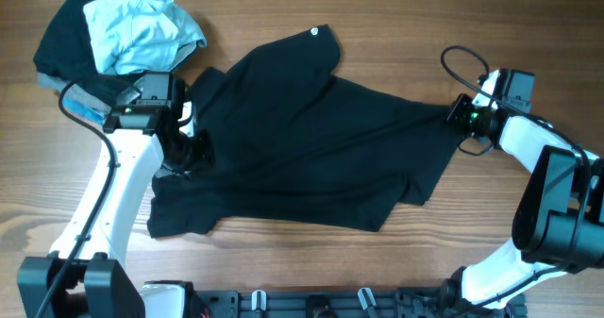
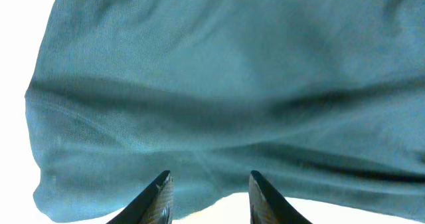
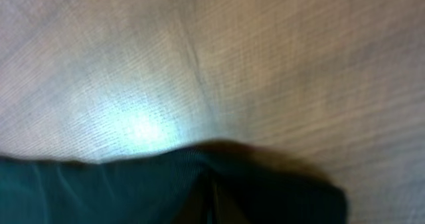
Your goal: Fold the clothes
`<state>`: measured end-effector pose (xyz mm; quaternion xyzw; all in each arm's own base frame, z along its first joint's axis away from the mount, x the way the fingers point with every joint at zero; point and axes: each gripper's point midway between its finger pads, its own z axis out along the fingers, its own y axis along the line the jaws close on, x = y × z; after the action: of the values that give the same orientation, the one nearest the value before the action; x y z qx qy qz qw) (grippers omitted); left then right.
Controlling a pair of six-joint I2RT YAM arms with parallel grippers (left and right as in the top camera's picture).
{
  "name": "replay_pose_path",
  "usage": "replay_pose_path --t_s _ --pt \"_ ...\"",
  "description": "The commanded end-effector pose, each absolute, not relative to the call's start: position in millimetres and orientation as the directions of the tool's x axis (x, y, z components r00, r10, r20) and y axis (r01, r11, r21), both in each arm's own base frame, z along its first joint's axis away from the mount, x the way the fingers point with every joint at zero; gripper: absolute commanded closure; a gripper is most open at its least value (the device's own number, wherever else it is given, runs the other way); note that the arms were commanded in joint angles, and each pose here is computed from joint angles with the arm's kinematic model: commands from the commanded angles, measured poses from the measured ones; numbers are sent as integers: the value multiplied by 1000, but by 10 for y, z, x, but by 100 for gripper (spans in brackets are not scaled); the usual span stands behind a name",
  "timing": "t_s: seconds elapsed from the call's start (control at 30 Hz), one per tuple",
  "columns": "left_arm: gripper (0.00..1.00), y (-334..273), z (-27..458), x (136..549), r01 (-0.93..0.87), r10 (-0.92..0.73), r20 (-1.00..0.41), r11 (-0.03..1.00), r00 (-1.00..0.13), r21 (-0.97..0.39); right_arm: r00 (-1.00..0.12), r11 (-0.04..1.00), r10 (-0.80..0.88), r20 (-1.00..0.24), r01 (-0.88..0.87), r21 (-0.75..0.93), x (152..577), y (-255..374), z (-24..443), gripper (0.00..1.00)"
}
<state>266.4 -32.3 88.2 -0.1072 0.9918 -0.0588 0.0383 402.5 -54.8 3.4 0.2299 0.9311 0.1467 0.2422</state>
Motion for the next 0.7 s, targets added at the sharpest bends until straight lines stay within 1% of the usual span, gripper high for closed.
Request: replay_pose_path --t_s 0.0,0.07,0.13,0.2,0.23,0.27,0.3,0.33,0.37,0.4,0.47,0.53,0.6,0.67 --pt "63 -539 932 2795 -118 -141 -134 979 -981 -168 -756 900 423 -500 285 330 4307 -689 198 96" --pt "61 -626 945 2847 -86 -115 -161 981 -980 -174 -768 945 313 -559 192 265 4442 -766 372 96" --pt "58 -698 954 2880 -61 -93 -180 982 -979 -179 -732 954 299 -613 232 189 4597 -1091 624 96" --pt "54 -762 978 2946 -44 -87 -207 978 -974 -204 -624 945 314 -715 279 171 4863 -1535 1145 96" --pt "51 -821 1005 3008 -31 -87 -229 971 -969 -236 -551 930 354 -755 297 219 4981 -1766 1534 96" --pt "49 -871 1029 3049 -20 -86 -244 965 -966 -263 -540 925 371 -756 285 250 4993 -1810 1659 82" --pt "48 -897 1043 3071 -13 -86 -253 961 -964 -277 -566 921 388 -728 262 288 4948 -1769 1678 34" --pt "47 -900 1048 3086 -11 -86 -259 960 -962 -278 -630 910 413 -657 267 317 4805 -1672 1527 26" --pt "46 -901 1050 3094 -11 -87 -262 960 -961 -279 -720 890 450 -528 314 331 4550 -1535 1213 18" --pt "45 -900 1050 3093 -10 -86 -262 960 -961 -278 -765 880 462 -449 333 338 4398 -1420 984 15" --pt "44 -901 1053 3102 -9 -86 -265 960 -960 -279 -830 884 438 -346 327 334 4187 -1205 574 13" --pt "44 -903 1055 3109 -8 -86 -268 960 -959 -279 -873 882 416 -256 318 347 3971 -1013 225 14" --pt "43 -904 1055 3108 -8 -86 -268 960 -960 -280 -898 886 374 -231 272 375 3902 -835 69 18" --pt "43 -903 1055 3109 -8 -86 -269 960 -959 -279 -912 891 352 -210 257 375 3860 -717 -67 19"
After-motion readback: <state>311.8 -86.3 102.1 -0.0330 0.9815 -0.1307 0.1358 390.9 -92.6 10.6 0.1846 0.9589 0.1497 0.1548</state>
